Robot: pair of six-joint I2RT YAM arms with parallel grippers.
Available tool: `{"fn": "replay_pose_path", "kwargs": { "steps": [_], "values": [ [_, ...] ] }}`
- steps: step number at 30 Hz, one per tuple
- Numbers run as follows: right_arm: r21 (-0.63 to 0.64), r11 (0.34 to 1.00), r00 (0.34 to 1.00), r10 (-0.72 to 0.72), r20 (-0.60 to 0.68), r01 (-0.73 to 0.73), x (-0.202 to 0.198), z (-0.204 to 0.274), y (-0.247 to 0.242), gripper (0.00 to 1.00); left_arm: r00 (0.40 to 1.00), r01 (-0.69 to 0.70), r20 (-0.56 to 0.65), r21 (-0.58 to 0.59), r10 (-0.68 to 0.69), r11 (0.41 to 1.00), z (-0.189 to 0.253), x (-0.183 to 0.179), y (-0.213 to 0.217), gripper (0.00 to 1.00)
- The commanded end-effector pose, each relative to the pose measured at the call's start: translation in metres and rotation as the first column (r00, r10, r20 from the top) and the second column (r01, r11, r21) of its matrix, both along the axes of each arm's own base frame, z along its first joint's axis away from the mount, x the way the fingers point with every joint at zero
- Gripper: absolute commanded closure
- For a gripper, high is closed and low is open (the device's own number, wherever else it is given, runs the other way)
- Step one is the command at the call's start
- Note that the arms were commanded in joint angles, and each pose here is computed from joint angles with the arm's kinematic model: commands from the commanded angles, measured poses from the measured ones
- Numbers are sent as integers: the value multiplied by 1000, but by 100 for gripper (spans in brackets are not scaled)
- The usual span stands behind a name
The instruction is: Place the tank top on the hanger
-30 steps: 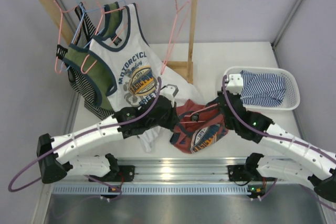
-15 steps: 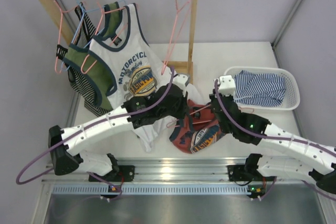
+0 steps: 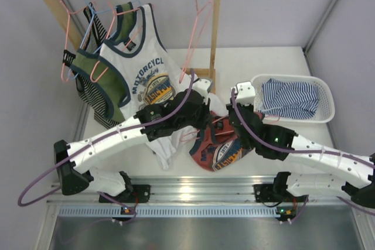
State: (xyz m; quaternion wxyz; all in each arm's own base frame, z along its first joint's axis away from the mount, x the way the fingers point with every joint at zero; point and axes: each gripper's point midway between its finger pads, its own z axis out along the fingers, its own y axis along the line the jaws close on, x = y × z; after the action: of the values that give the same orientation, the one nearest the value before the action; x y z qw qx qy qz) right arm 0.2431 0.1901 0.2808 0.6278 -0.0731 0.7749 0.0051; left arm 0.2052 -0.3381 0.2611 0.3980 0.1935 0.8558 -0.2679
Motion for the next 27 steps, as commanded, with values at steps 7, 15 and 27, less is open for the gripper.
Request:
{"fn": "replay_pose_path", "kwargs": {
  "steps": [7,15,27],
  "values": [
    [53,999,999,-4,48,1,-2,28,12,100,999,17,43,-40,-16,999,22,-1,7,74],
    [57,998,999,27,41,-30,-4,33,13,100,983,83,166,-63,-71,995,55,-14,34,45],
    [73,992,994,97,43,-100,-11,51,15,100,939,299,143,105,-312,949,12,-41,41,46]
  ]
}}
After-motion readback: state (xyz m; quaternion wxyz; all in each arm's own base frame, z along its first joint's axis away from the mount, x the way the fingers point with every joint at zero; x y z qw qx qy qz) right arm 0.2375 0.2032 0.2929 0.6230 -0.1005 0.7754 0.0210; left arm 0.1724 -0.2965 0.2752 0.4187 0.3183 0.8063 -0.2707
